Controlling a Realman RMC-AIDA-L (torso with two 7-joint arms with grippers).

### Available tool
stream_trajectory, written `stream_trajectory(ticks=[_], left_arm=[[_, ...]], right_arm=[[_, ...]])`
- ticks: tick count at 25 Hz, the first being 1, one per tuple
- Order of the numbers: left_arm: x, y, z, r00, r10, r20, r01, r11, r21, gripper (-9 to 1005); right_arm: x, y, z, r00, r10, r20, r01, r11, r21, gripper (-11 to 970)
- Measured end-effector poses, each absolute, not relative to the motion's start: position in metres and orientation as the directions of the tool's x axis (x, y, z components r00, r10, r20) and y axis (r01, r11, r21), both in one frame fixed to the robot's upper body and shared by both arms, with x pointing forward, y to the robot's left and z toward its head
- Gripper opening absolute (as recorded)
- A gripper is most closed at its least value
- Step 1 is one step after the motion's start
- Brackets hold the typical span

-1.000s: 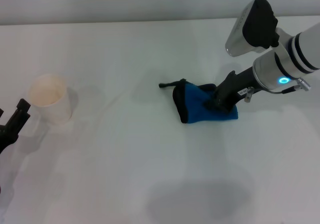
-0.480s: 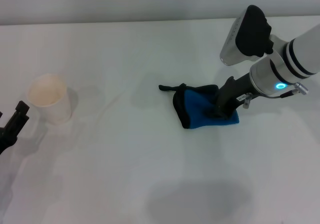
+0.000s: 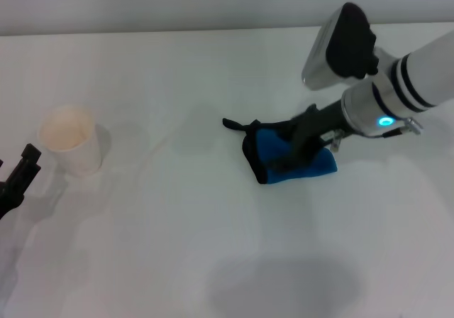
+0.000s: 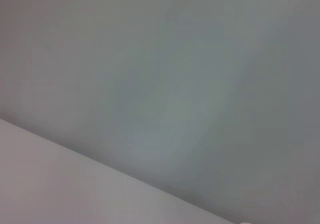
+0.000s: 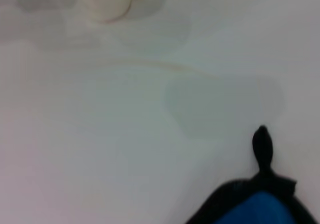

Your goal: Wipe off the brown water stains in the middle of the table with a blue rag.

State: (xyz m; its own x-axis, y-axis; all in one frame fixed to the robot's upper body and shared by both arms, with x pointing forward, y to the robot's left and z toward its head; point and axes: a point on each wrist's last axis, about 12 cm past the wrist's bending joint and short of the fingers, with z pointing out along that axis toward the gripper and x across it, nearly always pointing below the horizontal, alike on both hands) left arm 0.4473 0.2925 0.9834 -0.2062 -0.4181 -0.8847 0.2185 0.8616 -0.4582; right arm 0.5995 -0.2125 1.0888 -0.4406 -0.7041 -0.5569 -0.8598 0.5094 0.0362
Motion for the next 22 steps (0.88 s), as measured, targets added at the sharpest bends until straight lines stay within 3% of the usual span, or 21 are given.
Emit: stream_trajectory(ticks=[6,9,11,12,13,18,22], left_arm=[[0.447,0.292,0.983,-0.206,-0.418,-0.885,0.219,0.862,-0.458,890],[0.447,0.292,0.983,-0.206,-0.418,-0.885,0.219,0.861,-0.458,890],[0.448,0.292,0.984,-0.206,-0.418,-0.885,0.22,0.861,-0.458,890],[0.448,0.292,0.984,-0.206,-0.418,-0.885,0.22,0.861,-0.458,890],[0.448,0.292,0.984,-0.206,-0.418,-0.885,0.221,0.861,-0.458,890],[0.449,0.292,0.984,-0.204,-0.416,-0.886,0.223,0.862,-0.456,891],[0.45,0.292,0.984,-0.203,-0.414,-0.887,0.221,0.864,-0.453,891]], right_arm=[[0.606,-0.235,1.107,-0.51,-0.501,-0.699,-0.767,0.633,0.106,674],[0.605,-0.255,1.119,-0.525,-0.27,-0.807,-0.697,0.681,0.226,759],[0.601,-0.27,1.122,-0.515,-0.105,-0.851,-0.655,0.688,0.311,758],[0.594,-0.286,1.123,-0.49,0.069,-0.869,-0.621,0.672,0.404,758],[0.594,-0.286,1.123,-0.49,0.069,-0.869,-0.621,0.672,0.404,757],[0.575,-0.326,1.107,-0.352,0.444,-0.824,-0.516,0.642,0.567,756],[0.558,-0.345,1.081,-0.205,0.43,-0.879,-0.439,0.762,0.475,754]])
